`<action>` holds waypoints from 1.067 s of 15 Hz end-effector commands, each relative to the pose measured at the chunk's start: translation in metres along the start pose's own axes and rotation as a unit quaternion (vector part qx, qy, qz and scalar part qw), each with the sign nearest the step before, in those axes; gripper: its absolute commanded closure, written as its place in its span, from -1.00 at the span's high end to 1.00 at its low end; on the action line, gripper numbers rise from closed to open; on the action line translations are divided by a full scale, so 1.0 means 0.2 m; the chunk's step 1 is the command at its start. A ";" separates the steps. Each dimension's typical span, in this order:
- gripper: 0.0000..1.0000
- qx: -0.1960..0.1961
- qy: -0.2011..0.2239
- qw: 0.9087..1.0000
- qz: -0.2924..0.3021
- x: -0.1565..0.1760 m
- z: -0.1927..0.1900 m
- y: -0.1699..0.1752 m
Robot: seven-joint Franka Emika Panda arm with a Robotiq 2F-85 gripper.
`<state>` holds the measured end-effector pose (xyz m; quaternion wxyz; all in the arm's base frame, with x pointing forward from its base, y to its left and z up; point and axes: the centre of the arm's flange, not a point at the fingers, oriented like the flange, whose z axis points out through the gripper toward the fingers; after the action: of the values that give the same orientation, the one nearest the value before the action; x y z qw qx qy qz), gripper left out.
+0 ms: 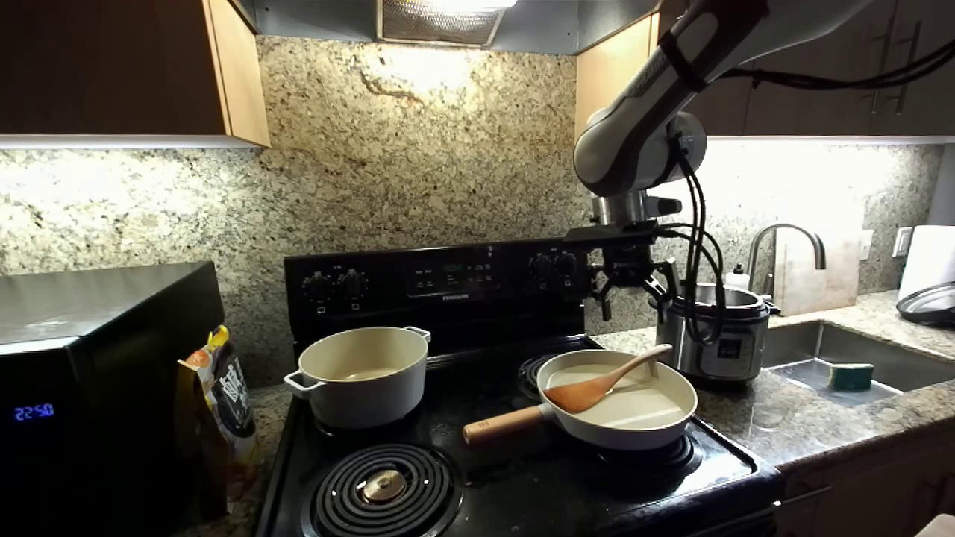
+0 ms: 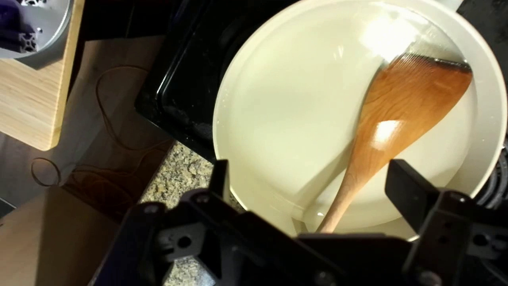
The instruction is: Stir the water in the pan with the spatula
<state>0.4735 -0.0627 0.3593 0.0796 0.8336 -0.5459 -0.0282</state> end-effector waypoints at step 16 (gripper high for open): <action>1.00 0.009 -0.003 0.999 0.048 0.69 0.22 0.05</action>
<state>0.5006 -0.1760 0.3221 0.0854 0.7944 -0.6001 -0.0382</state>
